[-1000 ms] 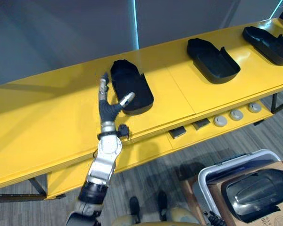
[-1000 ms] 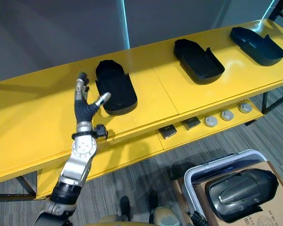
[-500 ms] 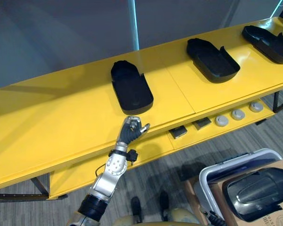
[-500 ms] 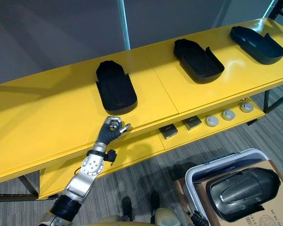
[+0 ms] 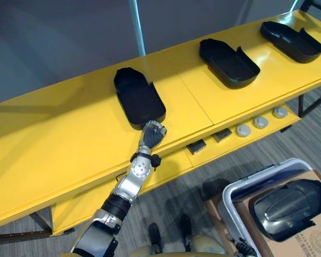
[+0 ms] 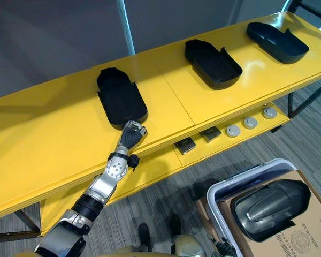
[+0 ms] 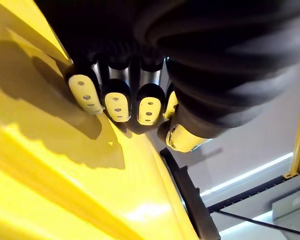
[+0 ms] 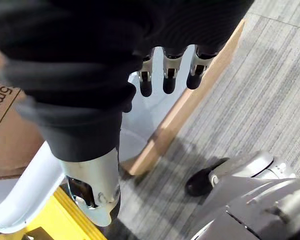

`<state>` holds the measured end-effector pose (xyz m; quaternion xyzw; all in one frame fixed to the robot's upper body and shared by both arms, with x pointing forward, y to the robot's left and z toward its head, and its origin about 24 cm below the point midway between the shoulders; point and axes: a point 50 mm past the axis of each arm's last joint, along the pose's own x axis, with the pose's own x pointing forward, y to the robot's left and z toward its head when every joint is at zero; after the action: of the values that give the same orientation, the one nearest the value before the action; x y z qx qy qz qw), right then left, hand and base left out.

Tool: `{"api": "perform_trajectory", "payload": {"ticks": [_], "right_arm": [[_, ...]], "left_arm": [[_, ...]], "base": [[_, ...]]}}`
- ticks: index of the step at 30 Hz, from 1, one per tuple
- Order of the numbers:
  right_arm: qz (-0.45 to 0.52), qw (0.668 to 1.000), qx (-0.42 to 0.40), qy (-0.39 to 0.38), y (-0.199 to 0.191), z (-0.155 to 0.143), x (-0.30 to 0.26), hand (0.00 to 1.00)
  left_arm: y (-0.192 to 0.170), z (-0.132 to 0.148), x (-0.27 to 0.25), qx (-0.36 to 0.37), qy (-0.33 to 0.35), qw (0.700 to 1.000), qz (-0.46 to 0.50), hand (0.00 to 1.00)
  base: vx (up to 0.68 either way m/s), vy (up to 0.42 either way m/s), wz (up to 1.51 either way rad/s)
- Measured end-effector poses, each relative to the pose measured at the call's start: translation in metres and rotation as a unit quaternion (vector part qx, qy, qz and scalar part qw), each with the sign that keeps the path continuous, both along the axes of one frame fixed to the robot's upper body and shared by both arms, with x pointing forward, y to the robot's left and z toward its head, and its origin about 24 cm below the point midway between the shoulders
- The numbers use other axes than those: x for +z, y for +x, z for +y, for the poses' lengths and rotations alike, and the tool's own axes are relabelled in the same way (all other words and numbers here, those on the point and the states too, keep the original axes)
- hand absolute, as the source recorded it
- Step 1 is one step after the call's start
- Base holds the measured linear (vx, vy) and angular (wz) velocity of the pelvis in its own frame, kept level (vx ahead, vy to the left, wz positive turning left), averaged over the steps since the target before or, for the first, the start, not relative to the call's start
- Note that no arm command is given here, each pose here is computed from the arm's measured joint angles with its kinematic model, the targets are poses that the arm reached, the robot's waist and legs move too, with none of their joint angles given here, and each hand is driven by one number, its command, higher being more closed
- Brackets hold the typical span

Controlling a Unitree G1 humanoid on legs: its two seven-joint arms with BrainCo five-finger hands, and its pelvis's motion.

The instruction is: Walk over and take plastic housings, then place them on the shelf

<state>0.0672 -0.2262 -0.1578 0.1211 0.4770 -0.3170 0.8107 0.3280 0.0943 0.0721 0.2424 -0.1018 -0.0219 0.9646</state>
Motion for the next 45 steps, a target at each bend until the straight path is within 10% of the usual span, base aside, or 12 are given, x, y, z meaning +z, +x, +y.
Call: {"api": "perform_trajectory", "payload": {"ticks": [17, 25, 35, 43, 44, 45], "right_arm": [[-0.01, 1.0, 0.002, 0.004, 0.009, 0.003, 0.001, 0.0], [-0.006, 1.0, 0.001, 0.005, 0.005, 0.003, 0.0, 0.0], [0.017, 1.0, 0.0, 0.002, -0.01, -0.002, -0.002, 0.0], [-0.022, 0.998, 0.064, -0.008, 0.015, 0.01, 0.006, 0.0], [-0.041, 0.996, 0.073, -0.01, 0.025, 0.014, 0.01, 0.0], [-0.049, 0.996, 0.075, -0.011, 0.029, 0.016, 0.012, 0.0]], "left_arm": [[0.016, 0.01, 0.021, 0.035, -0.034, 0.999, -0.016, 1.0], [-0.046, 0.008, 0.107, -0.052, -0.149, 0.961, -0.228, 1.0], [-0.15, 0.168, 0.081, 0.349, -0.186, 0.862, -0.316, 1.0], [-0.185, 0.178, -0.043, 0.476, -0.279, 0.832, -0.052, 1.0], [-0.188, 0.174, -0.075, 0.479, -0.285, 0.83, 0.031, 0.0], [-0.192, 0.17, -0.095, 0.477, -0.284, 0.827, 0.087, 0.0]], "base": [[0.01, 0.012, 0.01], [0.02, 0.022, 0.1], [0.0, 0.009, 0.19], [-0.01, 0.006, 0.15], [-0.01, -0.004, 0.14], [0.0, -0.009, 0.18]]}}
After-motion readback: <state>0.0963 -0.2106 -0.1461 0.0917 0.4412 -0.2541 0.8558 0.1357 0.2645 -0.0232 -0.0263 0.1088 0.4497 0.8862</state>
